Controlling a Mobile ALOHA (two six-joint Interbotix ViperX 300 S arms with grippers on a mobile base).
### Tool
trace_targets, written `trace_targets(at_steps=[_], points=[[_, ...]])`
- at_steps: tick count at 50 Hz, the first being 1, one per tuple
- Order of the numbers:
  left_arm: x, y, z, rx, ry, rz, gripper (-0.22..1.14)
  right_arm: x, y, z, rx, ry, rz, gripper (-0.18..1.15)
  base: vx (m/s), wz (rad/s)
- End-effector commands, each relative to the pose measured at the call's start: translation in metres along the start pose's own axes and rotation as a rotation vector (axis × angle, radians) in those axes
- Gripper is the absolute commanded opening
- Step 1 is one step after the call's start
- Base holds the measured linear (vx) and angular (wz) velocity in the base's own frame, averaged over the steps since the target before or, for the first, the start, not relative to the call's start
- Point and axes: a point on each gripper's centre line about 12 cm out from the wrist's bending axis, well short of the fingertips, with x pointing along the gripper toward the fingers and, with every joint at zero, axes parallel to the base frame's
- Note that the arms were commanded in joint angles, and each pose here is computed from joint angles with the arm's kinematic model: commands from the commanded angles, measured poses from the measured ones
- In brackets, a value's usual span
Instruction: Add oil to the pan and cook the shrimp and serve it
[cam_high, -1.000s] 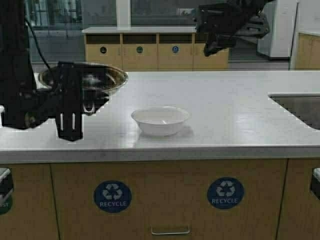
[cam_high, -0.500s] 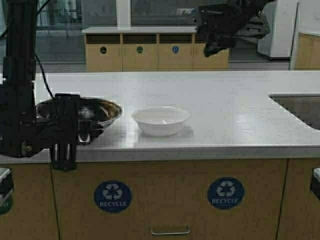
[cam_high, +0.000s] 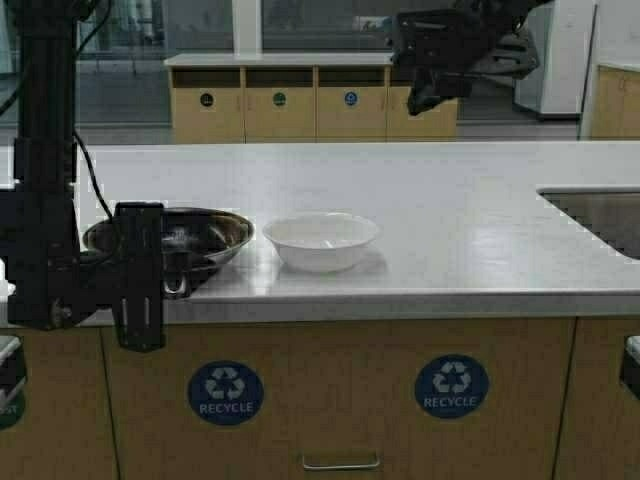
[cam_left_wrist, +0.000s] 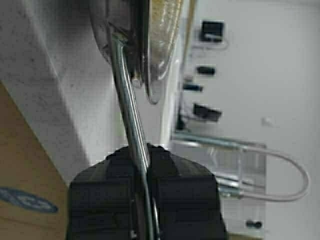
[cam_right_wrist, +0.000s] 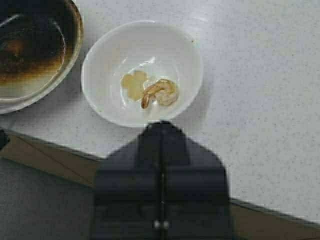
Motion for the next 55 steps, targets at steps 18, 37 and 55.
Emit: trace_targets(at_steps=[18, 37, 55], points=[[0.03, -0.012, 0.004, -0.031, 0.003, -0.122, 0.04, -0.001, 0.001, 0.008, -0.001, -0.027, 0.003, 0.06, 0.0, 0.0], [0.027, -0.001, 0.004, -0.048, 0.004, -0.09, 0.05, 0.0, 0.001, 0.007, -0.001, -0.024, 0.003, 0.06, 0.0, 0.0], [0.016, 0.002, 0.001, -0.035, 0.017, -0.051, 0.55, 0.0, 0.001, 0.008, -0.001, -0.026, 0.003, 0.06, 0.0, 0.0]])
